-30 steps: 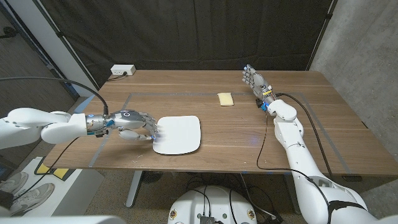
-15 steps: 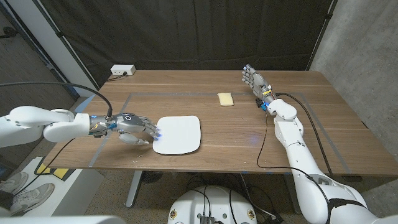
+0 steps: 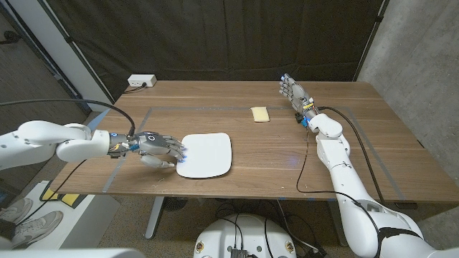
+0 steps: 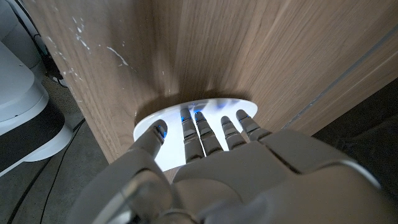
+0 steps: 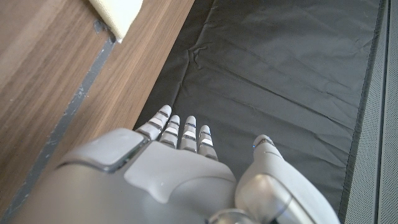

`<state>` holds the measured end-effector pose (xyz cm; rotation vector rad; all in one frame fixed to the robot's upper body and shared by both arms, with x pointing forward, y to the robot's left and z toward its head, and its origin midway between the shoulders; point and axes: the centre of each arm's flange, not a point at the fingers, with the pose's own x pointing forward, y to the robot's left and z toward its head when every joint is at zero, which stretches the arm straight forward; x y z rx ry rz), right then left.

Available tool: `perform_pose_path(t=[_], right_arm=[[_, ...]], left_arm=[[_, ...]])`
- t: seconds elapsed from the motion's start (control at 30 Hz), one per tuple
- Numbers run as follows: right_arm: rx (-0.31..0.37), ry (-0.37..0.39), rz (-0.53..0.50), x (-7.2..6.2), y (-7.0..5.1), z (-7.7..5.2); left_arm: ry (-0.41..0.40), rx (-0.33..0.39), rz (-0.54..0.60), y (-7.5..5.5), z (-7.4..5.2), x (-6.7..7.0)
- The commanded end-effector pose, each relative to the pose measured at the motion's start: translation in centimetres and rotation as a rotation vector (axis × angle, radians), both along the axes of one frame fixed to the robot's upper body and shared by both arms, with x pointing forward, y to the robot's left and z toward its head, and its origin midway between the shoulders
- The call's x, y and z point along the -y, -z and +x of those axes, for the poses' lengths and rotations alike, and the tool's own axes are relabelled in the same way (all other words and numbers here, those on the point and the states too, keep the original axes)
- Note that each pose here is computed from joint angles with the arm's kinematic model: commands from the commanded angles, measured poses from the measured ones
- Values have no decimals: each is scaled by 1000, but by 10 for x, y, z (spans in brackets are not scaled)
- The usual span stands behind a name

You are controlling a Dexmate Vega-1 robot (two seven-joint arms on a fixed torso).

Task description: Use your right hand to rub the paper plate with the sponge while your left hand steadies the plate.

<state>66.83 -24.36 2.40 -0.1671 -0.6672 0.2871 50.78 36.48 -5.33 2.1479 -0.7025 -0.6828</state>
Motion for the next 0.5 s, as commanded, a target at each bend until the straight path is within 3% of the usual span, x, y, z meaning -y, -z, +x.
perform_pose_path(t=[0.03,0.3,0.5], right_arm=[[1,10,-14,0,-6,1],[-66,147,-134,-5,-21,-4],[-123,338,-272,-20,-34,-14]], left_arm=[[-3,-6,74,5,6,7],[-17,-28,78,5,11,8],[-20,-45,80,5,13,8]])
